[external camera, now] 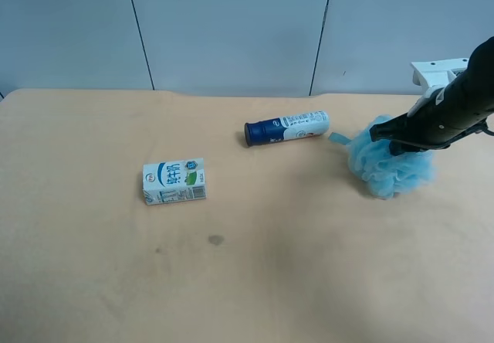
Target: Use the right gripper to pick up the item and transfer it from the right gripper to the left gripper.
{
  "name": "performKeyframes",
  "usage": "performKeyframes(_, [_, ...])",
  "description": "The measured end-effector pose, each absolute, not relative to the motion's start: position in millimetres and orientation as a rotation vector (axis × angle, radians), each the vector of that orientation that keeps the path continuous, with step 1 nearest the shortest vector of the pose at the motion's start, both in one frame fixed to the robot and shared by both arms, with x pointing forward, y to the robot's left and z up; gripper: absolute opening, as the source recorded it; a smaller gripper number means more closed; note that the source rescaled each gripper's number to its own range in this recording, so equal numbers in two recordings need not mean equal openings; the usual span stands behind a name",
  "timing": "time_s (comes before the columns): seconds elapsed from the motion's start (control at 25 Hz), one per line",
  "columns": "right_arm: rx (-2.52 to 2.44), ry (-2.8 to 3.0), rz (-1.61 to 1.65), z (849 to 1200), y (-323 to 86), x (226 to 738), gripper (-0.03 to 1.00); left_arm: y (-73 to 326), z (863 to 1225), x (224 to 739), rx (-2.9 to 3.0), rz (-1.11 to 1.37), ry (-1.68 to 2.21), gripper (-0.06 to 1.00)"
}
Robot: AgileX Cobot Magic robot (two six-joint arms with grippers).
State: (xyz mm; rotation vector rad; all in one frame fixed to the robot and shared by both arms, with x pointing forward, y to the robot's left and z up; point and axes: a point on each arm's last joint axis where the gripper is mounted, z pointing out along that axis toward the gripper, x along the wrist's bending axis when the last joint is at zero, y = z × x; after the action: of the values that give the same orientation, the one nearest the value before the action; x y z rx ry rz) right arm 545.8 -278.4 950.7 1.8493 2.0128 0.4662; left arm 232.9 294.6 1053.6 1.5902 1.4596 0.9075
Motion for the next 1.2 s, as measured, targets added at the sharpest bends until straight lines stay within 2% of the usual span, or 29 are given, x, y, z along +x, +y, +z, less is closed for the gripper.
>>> performKeyframes(0.12, [1.85, 2.014, 0.464, 950.6, -278.4, 545.6, 0.05, 294.6, 1053.6, 232.9, 1.59, 0.908, 1.46, 1.0])
performKeyframes(0.2, [1.854, 2.014, 0.461, 950.5, -278.5, 545.4, 0.02, 294.6, 1053.6, 232.9, 1.59, 0.908, 1.46, 1.0])
performKeyframes(0.92, [1.967, 1.96, 0.508, 950.6, -275.7, 544.0, 0.01, 294.6, 1053.6, 232.9, 1.59, 0.908, 1.46, 1.0])
performKeyframes(1.2, [1.939, 1.942, 0.649, 975.7, -270.6, 538.3, 0.01, 294.6, 1053.6, 232.9, 1.59, 0.908, 1.46, 1.0])
